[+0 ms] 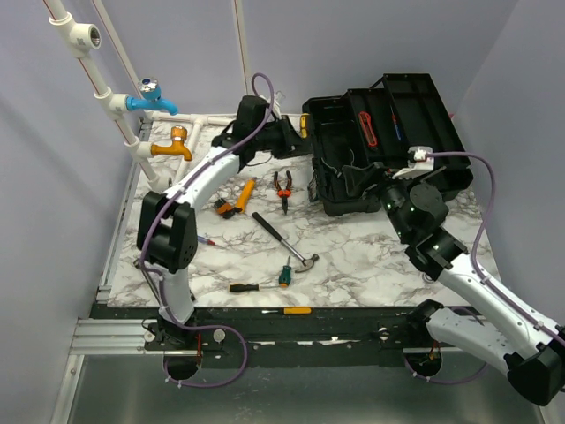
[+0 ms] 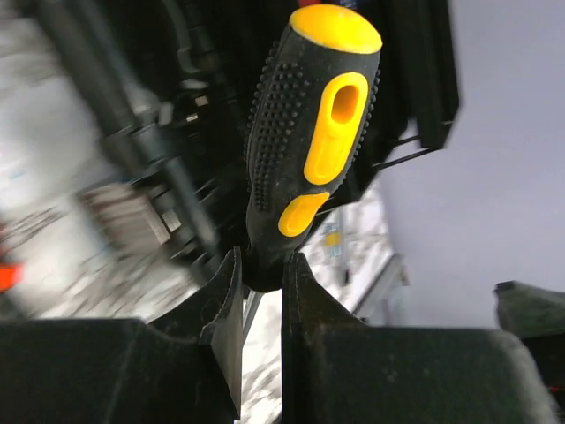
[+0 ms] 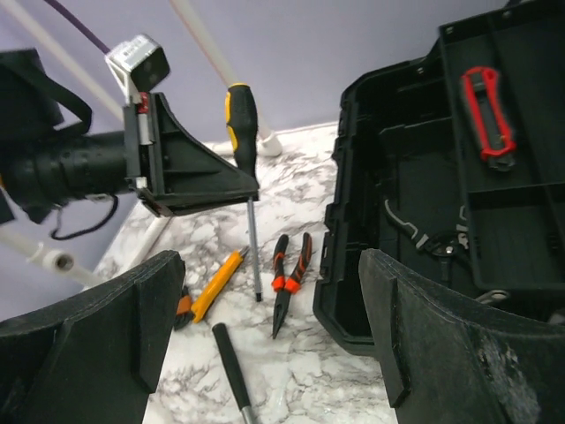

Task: Pack the tool kit
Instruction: Place the screwdriver in the toolbox, then pick up the pliers at the center of the board.

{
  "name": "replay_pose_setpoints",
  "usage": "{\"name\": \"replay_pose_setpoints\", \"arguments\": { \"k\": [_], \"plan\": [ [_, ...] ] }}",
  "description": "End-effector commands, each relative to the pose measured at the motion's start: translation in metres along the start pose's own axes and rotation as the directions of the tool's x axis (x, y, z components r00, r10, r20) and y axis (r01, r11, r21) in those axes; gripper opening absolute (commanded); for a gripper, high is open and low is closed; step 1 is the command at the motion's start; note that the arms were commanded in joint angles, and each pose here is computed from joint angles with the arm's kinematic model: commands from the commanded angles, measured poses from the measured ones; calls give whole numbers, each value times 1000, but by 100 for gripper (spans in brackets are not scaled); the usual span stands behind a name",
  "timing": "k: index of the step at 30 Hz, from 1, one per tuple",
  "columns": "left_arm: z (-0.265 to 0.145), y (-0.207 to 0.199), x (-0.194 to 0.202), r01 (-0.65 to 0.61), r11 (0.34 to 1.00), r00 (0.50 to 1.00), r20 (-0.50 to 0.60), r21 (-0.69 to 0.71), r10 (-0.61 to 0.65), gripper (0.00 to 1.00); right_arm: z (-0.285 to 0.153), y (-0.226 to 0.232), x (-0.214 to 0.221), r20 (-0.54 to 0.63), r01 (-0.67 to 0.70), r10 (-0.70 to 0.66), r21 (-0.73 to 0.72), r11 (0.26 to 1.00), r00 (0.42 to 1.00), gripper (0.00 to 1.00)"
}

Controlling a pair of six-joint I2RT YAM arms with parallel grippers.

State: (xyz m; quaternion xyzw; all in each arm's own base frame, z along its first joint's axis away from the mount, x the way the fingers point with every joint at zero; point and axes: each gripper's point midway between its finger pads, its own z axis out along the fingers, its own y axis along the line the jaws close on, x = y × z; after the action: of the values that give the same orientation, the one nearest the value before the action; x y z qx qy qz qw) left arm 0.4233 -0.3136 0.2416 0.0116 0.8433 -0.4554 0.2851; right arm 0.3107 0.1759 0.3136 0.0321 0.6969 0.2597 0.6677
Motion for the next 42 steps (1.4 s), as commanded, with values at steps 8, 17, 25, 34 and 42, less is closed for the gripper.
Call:
{"name": "replay_pose_setpoints", "arguments": {
  "k": [8, 17, 25, 34, 42],
  "plan": [
    [102, -70, -13, 173, 911, 985, -92, 376, -149, 12, -27, -25, -42, 148, -32, 13, 130, 991, 989, 88],
    [101, -61, 6, 90, 962, 994, -88, 257, -69, 99, -37, -34, -47, 158, -27, -1, 173, 985, 987, 88],
    [7, -24, 19, -206, 976, 976, 57, -62, 210, 99, -23, -25, -29, 56, 19, -28, 148, 989, 998, 88],
    [-115, 28, 35, -211, 881, 911, 242, -424, 335, 98, -4, -22, -7, -32, 31, -26, 150, 988, 999, 88],
    [-165, 109, 102, -25, 861, 874, 407, -508, 266, 99, 29, -6, 22, -163, 45, -25, 116, 992, 986, 85]
  ]
}}
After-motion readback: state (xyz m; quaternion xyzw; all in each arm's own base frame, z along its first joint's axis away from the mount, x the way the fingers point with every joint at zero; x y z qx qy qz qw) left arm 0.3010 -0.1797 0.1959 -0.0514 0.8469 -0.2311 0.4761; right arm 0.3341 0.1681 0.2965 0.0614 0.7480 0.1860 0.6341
